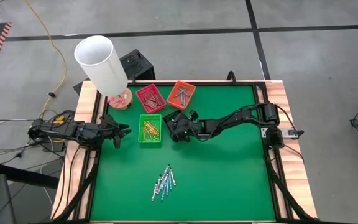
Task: Sort crayons
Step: Put the black crayon into the black bin
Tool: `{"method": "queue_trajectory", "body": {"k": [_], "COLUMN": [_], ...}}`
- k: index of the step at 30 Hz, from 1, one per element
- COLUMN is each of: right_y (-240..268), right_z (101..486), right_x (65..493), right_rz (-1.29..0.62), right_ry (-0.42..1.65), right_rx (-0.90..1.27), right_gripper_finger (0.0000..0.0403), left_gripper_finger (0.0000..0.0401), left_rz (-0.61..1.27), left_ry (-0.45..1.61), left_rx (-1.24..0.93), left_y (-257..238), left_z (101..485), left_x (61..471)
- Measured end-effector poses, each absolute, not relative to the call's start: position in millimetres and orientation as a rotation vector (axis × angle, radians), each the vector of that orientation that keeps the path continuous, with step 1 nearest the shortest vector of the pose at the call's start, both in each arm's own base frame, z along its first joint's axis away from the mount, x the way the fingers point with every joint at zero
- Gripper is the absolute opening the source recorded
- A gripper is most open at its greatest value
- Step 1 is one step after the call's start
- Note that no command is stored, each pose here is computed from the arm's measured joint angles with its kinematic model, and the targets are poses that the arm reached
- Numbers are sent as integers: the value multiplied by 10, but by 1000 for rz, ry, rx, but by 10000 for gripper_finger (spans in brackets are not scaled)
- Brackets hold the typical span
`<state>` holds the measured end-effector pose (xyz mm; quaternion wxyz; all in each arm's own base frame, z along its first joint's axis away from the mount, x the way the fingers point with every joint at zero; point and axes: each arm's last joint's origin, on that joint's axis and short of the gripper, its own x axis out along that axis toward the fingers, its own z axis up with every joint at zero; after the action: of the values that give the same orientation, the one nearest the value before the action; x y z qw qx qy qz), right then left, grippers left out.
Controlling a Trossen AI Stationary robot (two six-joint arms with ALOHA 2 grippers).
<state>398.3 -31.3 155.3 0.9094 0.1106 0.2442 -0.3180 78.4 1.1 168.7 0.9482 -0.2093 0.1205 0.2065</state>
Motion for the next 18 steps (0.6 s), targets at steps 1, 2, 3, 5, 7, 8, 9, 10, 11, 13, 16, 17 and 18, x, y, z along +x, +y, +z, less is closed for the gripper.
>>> {"method": "queue_trajectory", "body": {"k": [1,2,3,5,7,8,9,10,11,13,16,17,18], "right_y": [-313,-313,-313,-311,-311,-311,-311,-312,-312,-313,-333,-335,-335], "right_z": [1549,1546,1545,1542,1540,1540,1540,1539,1537,1534,1534,1534,1534], "right_x": [3981,3978,3977,3975,3974,3974,3974,3973,3972,3969,3967,3967,3967], "right_rz": [-658,-660,-661,-661,-662,-661,-661,-662,-662,-665,-668,-669,-669], "right_ry": [506,508,509,513,515,515,515,516,519,523,523,523,523], "right_rx": [235,240,241,240,239,239,239,239,238,236,238,238,238], "right_gripper_finger": [12,17,21,30,38,41,43,45,46,48,49,50,50], "left_gripper_finger": [137,137,137,137,137,137,137,137,137,137,137,137,137], "left_rz": [421,420,420,421,421,421,421,421,421,421,421,421,421], "left_ry": [245,245,246,245,245,245,245,245,245,245,245,245,245], "left_rx": [-426,-426,-426,-426,-426,-426,-426,-426,-426,-426,-426,-426,-426], "left_y": [12,11,11,11,12,12,11,12,11,11,12,11,11], "left_z": [1687,1687,1687,1687,1687,1687,1687,1687,1687,1687,1687,1687,1687], "left_x": [784,784,784,784,784,784,784,784,784,784,784,784,784]}}
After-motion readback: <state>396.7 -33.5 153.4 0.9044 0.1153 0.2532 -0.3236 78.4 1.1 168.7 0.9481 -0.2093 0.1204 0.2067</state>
